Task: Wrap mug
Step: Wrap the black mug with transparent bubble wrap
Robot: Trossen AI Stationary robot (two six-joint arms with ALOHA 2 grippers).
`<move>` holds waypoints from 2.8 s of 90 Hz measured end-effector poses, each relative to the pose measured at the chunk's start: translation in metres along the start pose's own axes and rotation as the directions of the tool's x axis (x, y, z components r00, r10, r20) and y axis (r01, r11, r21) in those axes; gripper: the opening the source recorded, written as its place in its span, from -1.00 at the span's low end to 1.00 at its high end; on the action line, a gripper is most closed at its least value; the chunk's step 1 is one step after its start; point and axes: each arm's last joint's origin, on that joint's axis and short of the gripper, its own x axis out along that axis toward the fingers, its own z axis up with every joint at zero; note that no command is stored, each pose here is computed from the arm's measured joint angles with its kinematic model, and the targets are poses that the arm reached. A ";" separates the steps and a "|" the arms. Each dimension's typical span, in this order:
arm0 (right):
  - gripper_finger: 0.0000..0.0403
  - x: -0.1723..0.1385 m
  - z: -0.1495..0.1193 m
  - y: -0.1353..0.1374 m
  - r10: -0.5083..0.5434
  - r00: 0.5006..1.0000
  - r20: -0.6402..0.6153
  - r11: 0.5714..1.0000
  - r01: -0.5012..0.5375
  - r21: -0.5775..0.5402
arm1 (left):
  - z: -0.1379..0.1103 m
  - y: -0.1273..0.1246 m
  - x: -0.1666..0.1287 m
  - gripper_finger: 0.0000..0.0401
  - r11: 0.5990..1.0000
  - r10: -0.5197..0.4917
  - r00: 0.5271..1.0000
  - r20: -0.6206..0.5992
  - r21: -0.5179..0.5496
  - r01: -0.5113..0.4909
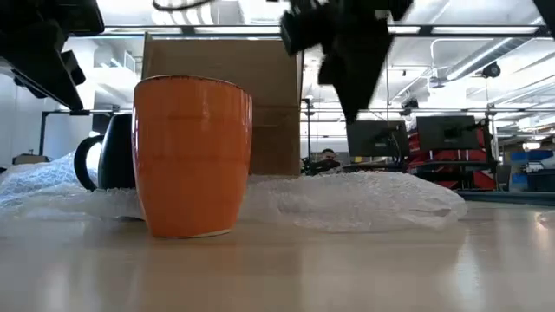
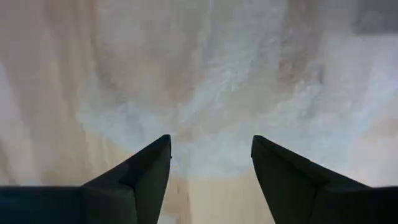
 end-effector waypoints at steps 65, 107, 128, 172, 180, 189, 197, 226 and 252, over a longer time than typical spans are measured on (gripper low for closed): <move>-0.69 0.084 -0.061 -0.015 -0.011 0.980 0.197 0.994 -0.012 0.113 | -0.005 -0.005 0.018 -0.89 0.994 0.103 0.994 -0.026 0.051 -0.101; -0.99 0.007 0.017 0.000 0.098 0.658 0.747 0.987 0.029 -0.155 | -0.010 -0.009 0.038 -0.89 0.965 0.233 0.973 0.006 0.123 -0.232; -1.00 -0.012 0.040 -0.008 0.100 0.438 0.894 0.973 0.144 -0.179 | -0.006 -0.013 0.058 -0.89 0.954 0.266 0.964 0.033 0.133 -0.268; -1.00 0.049 0.104 -0.011 0.108 0.663 0.741 0.968 0.101 -0.231 | 0.021 -0.029 0.034 -0.89 0.991 0.082 0.994 0.065 0.099 -0.088; -1.00 0.054 0.109 -0.011 0.100 0.694 0.713 0.967 0.101 -0.234 | 0.030 -0.029 0.017 -0.89 0.993 0.054 0.987 0.150 0.100 -0.070; -1.00 0.049 0.116 -0.010 0.103 0.685 0.721 0.966 0.104 -0.237 | 0.036 -0.024 0.010 -0.89 0.991 0.068 0.973 0.220 0.096 -0.091; -1.00 0.044 0.118 -0.009 0.104 0.676 0.730 0.964 0.112 -0.241 | 0.035 -0.016 0.017 -0.90 0.989 0.093 0.972 0.218 0.089 -0.115; -1.00 0.040 0.119 -0.012 0.089 0.698 0.711 0.966 0.114 -0.233 | 0.029 -0.005 0.054 -0.98 0.991 0.109 0.960 0.258 0.048 -0.125; -1.00 -0.034 0.099 -0.008 0.112 0.616 0.780 0.977 0.077 -0.201 | 0.024 -0.001 0.058 -0.99 0.991 0.111 0.966 0.233 0.046 -0.125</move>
